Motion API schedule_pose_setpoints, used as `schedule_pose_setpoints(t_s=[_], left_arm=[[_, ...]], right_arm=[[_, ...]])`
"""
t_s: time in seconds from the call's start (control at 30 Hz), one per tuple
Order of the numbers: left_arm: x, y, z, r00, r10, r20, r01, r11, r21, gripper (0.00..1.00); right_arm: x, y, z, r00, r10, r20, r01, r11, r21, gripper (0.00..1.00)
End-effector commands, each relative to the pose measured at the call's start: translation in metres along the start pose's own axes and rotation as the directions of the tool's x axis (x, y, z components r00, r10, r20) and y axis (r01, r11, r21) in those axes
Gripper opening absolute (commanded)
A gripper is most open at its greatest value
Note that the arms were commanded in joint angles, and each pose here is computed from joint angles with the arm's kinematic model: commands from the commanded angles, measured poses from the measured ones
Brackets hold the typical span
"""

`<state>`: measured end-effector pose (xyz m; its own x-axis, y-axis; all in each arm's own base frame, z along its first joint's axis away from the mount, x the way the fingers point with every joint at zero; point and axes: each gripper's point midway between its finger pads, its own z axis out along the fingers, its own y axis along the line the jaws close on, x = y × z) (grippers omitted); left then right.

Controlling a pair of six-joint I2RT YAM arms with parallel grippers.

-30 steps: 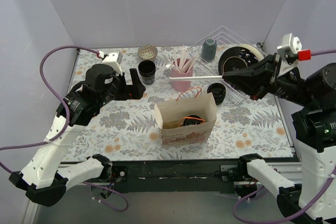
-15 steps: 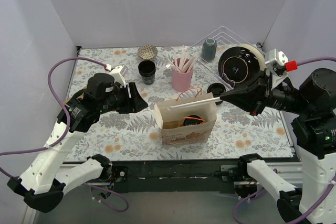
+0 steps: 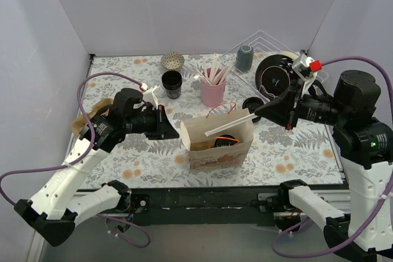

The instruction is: Pack the takeout coffee

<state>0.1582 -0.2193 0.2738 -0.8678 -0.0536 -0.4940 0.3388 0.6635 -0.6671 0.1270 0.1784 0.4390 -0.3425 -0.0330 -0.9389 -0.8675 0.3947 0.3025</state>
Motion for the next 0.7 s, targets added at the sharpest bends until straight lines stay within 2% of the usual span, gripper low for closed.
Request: schedule_pose_setpoints(t_s=[0.0,0.2,0.37,0.53,0.67], left_arm=[[-0.007,-0.02,0.007,1.0,0.005,-0.007,-0.004,0.994,0.113,0.0],[-0.024,-0.027,0.013,0.999,0.031,0.029,-0.035,0.991,0.131,0.0],[-0.019,-0.024,0.021,1.0,0.029,-0.004,-0.028,0.99,0.138,0.0],[-0.028,-0.029,0.018,0.999,0.04,0.036,-0.045,0.988,0.148,0.0],[-0.029,-0.03,0.021,0.999,0.031,0.022,-0.034,0.988,0.149,0.0]], right_arm=[[0.012,-0.025,0.004,0.998,0.032,-0.049,-0.027,0.995,0.096,0.01],[0.021,-0.037,0.008,0.995,0.065,-0.079,-0.056,0.991,0.122,0.01],[0.029,-0.042,0.01,0.991,0.095,-0.094,-0.082,0.988,0.134,0.01],[0.038,-0.051,0.012,0.986,0.117,-0.116,-0.098,0.983,0.158,0.01],[0.044,-0.063,0.014,0.985,0.122,-0.125,-0.095,0.975,0.202,0.01]])
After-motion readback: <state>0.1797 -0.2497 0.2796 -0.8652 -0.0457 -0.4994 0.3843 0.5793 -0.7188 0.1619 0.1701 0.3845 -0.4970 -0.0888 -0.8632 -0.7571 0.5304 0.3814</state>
